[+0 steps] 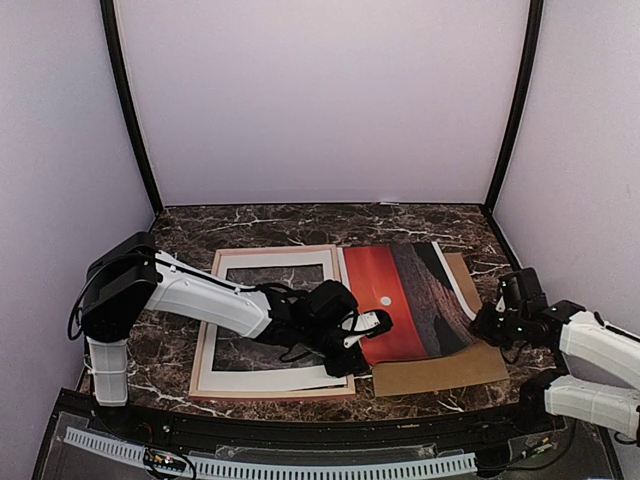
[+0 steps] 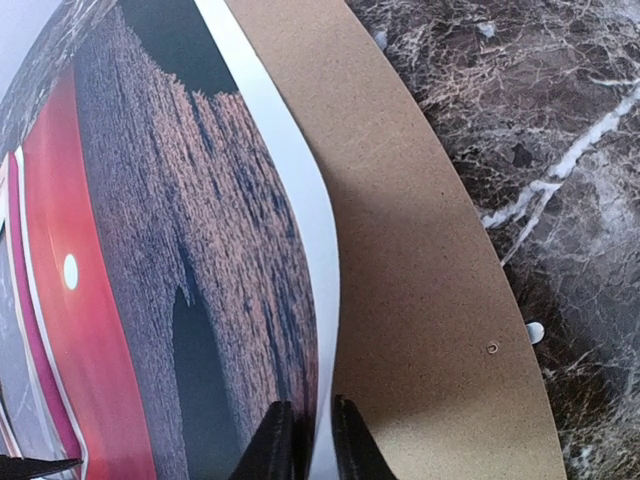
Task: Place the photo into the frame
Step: Pick up the photo from the backboard, then turn over the photo.
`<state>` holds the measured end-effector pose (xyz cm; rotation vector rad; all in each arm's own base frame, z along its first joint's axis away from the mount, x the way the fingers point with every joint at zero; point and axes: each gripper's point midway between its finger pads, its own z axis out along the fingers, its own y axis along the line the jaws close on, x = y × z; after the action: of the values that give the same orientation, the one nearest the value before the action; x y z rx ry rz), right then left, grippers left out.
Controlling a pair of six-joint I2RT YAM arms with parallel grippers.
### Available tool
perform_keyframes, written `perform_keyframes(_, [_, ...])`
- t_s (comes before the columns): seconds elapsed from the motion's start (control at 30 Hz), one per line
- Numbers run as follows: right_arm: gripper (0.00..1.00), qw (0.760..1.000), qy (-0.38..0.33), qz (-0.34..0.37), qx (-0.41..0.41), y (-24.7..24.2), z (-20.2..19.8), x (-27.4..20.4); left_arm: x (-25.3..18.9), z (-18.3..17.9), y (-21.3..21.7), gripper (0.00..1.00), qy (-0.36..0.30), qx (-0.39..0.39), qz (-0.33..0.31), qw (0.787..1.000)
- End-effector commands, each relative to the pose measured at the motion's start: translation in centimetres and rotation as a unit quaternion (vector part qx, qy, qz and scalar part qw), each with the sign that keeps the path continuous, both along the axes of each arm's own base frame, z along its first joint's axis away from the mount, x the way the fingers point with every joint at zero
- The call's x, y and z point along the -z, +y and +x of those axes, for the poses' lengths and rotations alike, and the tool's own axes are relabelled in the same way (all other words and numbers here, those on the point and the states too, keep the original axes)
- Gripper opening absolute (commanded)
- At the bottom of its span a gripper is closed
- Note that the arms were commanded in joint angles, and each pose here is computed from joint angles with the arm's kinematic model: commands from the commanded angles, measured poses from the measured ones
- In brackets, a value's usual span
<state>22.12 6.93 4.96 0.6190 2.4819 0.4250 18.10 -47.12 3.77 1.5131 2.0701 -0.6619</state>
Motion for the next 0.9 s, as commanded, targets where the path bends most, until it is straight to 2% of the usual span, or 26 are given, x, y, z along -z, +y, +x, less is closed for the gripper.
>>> perform_keyframes(0.0, [0.1,1.0,-0.021,-0.009,-0.004,-0.1,0.9,-1.8,-1.0,0.3,0.4,0.51,-0.004,-0.01,-0.007,1.0])
perform_keyframes(0.1, [0.0,0.999,-0.03,-0.011,-0.009,0.0,1.3,-2.6,-1.4,0.5,0.1,0.58,-0.002,-0.017,-0.011,1.0])
perform_keyframes(0.23, [0.0,0.999,-0.045,-0.024,-0.012,-0.1,2.0,-4.6,-2.9,1.2,0.0,0.69,-0.012,-0.037,-0.021,0.999])
perform_keyframes(0.43, [0.0,0.991,-0.088,-0.098,0.002,-2.2,3.5,-11.8,-6.1,2.7,0.4,0.96,-0.025,-0.09,-0.046,0.995])
perform_keyframes(0.67, [0.0,0.966,-0.12,-0.228,0.024,-5.1,4.6,-20.7,-9.9,4.8,2.3,0.99,0.04,-0.152,-0.085,0.984])
perform_keyframes(0.87, [0.0,0.946,-0.145,-0.288,-0.029,-1.2,5.8,-23.9,-11.6,8.2,6.1,0.99,0.102,-0.247,-0.123,0.956])
